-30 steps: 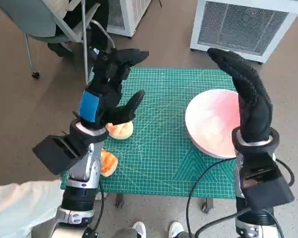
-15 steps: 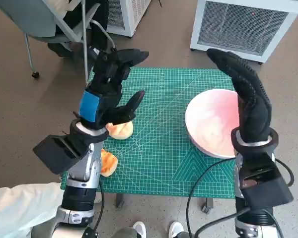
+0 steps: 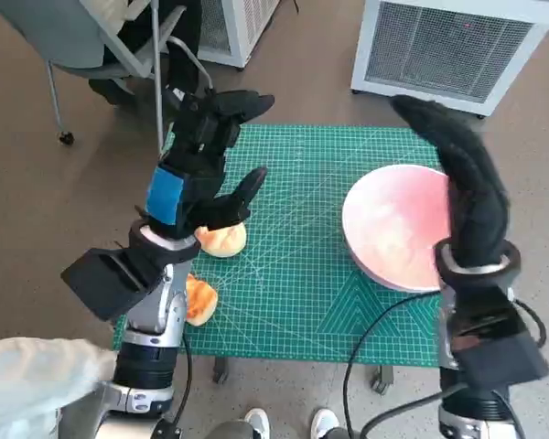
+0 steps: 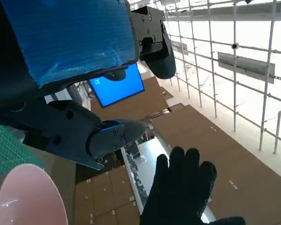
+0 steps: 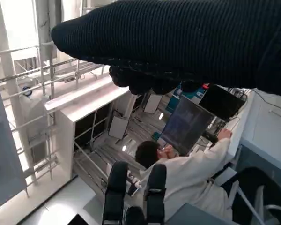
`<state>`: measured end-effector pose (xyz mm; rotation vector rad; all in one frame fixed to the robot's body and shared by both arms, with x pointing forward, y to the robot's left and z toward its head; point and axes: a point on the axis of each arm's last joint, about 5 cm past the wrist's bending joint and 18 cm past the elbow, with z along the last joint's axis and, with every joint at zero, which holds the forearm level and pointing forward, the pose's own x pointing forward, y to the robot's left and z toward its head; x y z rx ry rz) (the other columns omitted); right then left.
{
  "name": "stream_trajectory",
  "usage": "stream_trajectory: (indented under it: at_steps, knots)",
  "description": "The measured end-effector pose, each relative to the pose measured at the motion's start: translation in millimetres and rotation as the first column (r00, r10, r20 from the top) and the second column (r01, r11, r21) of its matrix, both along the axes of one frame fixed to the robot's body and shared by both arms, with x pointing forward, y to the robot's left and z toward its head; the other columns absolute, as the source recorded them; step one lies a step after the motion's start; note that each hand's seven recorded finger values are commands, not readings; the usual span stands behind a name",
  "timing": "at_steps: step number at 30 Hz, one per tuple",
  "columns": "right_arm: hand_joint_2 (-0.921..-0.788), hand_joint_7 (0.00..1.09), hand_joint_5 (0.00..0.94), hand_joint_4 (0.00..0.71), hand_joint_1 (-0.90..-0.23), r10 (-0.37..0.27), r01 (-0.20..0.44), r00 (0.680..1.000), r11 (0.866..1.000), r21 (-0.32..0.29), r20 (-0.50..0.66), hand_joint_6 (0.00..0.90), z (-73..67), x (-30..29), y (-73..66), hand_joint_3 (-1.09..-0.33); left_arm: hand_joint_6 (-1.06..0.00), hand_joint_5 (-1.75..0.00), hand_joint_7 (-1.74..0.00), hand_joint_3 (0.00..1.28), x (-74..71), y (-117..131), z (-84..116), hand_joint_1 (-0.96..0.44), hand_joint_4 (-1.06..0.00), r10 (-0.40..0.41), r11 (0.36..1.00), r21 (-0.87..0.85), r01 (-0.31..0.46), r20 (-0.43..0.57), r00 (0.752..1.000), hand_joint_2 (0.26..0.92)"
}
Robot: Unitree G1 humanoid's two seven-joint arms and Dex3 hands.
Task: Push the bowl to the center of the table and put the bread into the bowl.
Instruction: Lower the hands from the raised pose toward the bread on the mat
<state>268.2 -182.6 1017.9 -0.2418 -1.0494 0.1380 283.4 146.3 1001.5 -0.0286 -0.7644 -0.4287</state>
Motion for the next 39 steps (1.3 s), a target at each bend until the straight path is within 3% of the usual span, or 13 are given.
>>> stream_trajectory:
  at_steps: [6,10,15,19,24,30,39]
  knots:
    - [-0.921,0.65,0.001,0.283,-0.559,-0.101,0.101,0.995,0.994,0.028,-0.009,0.014,-6.9,-2.4,-32.9,-0.731,0.0,-0.85,-1.05,0.64,-0.3,1.1,-0.4,-0.31,0.0,0.005,1.0,-0.002,-0.005,-0.002,1.0,0.772]
    - [-0.921,0.63,0.001,0.283,-0.544,-0.203,0.206,0.978,0.975,0.083,-0.047,0.022,-18.9,-4.4,-52.6,-0.743,0.0,-0.84,-1.05,0.64,-0.5,1.7,-1.1,-0.3,0.0,0.007,1.0,-0.004,-0.007,-0.005,1.0,0.772]
    - [-0.921,0.62,0.0,0.279,-0.528,-0.334,0.346,0.937,0.93,0.127,-0.105,0.029,-33.7,-5.5,-72.5,-0.76,0.0,-0.83,-1.04,0.64,-0.6,2.4,-1.4,-0.3,0.0,0.01,1.0,-0.006,-0.01,-0.006,1.0,0.772]
    - [-0.921,0.62,0.0,0.273,-0.526,-0.431,0.452,0.887,0.883,0.123,-0.166,0.029,-47.2,-5.7,-86.6,-0.776,0.0,-0.82,-1.04,0.65,-0.6,2.2,-1.4,-0.3,0.0,0.01,1.0,-0.006,-0.01,-0.007,1.0,0.771]
    - [-0.921,0.61,0.0,0.272,-0.528,-0.503,0.552,0.817,0.824,0.128,-0.283,0.028,-67.3,-6.6,-102.1,-0.784,0.0,-0.81,-1.04,0.65,-0.5,2.4,-1.4,-0.29,0.0,0.011,1.0,-0.007,-0.011,-0.007,1.0,0.77]
    - [-0.921,0.49,0.001,0.273,-0.519,-0.501,0.61,0.744,0.78,0.143,-0.441,0.067,-86.6,-4.8,-110.9,-0.793,0.0,-0.81,-1.04,0.65,-0.4,3.0,-1.6,-0.29,0.0,0.014,1.0,-0.008,-0.014,-0.008,1.0,0.769]
    - [-0.921,0.4,0.0,0.244,-0.531,-0.404,0.632,0.652,0.757,0.166,-0.641,0.109,-107.3,-1.5,-111.8,-0.784,0.0,-0.82,-1.04,0.65,-0.3,4.8,-1.6,-0.29,0.0,0.02,1.0,-0.007,-0.02,-0.009,1.0,0.767]
